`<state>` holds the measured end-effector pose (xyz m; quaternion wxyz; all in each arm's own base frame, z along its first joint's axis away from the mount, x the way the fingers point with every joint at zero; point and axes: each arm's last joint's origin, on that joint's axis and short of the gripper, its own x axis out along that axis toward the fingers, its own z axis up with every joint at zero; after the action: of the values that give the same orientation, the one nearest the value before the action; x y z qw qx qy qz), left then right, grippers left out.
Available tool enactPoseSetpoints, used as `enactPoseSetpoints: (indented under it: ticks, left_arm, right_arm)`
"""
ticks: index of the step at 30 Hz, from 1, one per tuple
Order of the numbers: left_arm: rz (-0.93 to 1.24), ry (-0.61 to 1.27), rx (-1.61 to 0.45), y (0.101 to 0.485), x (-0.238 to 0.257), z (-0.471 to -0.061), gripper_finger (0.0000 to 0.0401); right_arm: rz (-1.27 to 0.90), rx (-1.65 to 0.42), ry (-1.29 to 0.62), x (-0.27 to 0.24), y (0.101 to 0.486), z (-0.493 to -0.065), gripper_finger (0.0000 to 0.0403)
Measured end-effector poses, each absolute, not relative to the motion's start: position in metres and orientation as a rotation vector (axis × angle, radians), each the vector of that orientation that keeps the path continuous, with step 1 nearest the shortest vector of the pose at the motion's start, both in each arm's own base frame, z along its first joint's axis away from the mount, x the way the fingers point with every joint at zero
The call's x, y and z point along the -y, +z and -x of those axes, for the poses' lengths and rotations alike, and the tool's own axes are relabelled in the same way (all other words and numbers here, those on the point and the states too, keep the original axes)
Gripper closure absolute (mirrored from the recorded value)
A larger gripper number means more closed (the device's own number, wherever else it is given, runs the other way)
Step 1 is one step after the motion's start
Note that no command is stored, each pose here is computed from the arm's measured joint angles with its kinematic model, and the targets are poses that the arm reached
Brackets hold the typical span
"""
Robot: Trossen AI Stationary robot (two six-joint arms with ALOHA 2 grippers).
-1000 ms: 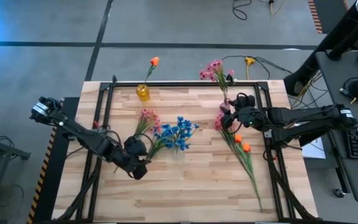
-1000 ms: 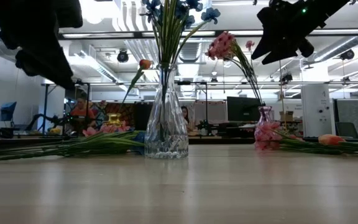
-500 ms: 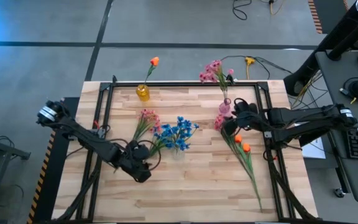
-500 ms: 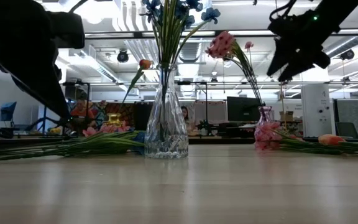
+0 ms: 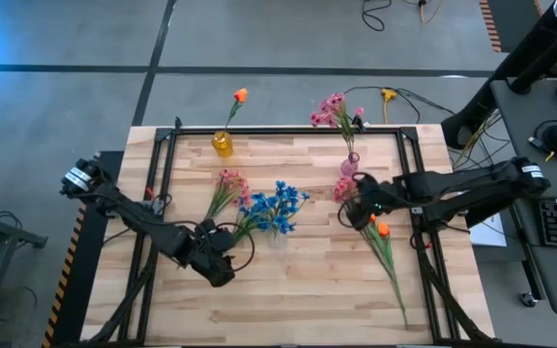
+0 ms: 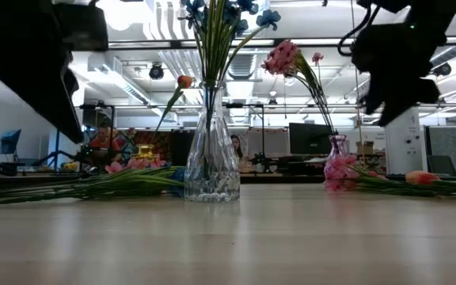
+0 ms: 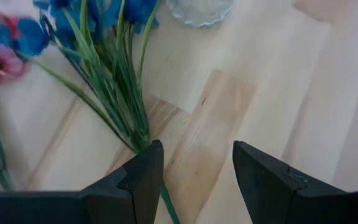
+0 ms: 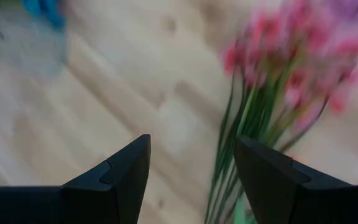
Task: Sort flowers into vase by color
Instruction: Put the right orange tulip into the yellow vase
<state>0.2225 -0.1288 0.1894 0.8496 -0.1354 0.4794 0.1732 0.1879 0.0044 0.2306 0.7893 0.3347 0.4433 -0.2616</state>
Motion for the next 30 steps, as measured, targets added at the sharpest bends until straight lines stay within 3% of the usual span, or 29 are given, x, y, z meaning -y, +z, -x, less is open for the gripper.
enactPoseSetpoints:
  ticks: [7, 16, 26, 30]
  left_arm:
    - [0.159, 0.286, -0.965, 0.215, 0.142, -0.224, 0.0226]
    - [0.066, 0.322, -0.981, 0.234, 0.143, -0.220, 0.0226]
    - [-0.074, 0.416, -0.950, 0.237, 0.133, -0.212, 0.0226]
    - [-0.118, 0.429, -0.910, 0.242, 0.131, -0.211, 0.0226]
  right_arm:
    - [-0.792, -1.160, -0.538, -0.023, 0.213, -0.190, 0.0182]
    - [-0.864, -1.288, -0.477, -0.050, 0.207, -0.187, 0.0182]
    - [-0.878, -1.539, -0.701, -0.059, 0.205, -0.155, 0.0182]
    - [-0.883, -1.528, -0.763, -0.059, 0.203, -0.152, 0.0182]
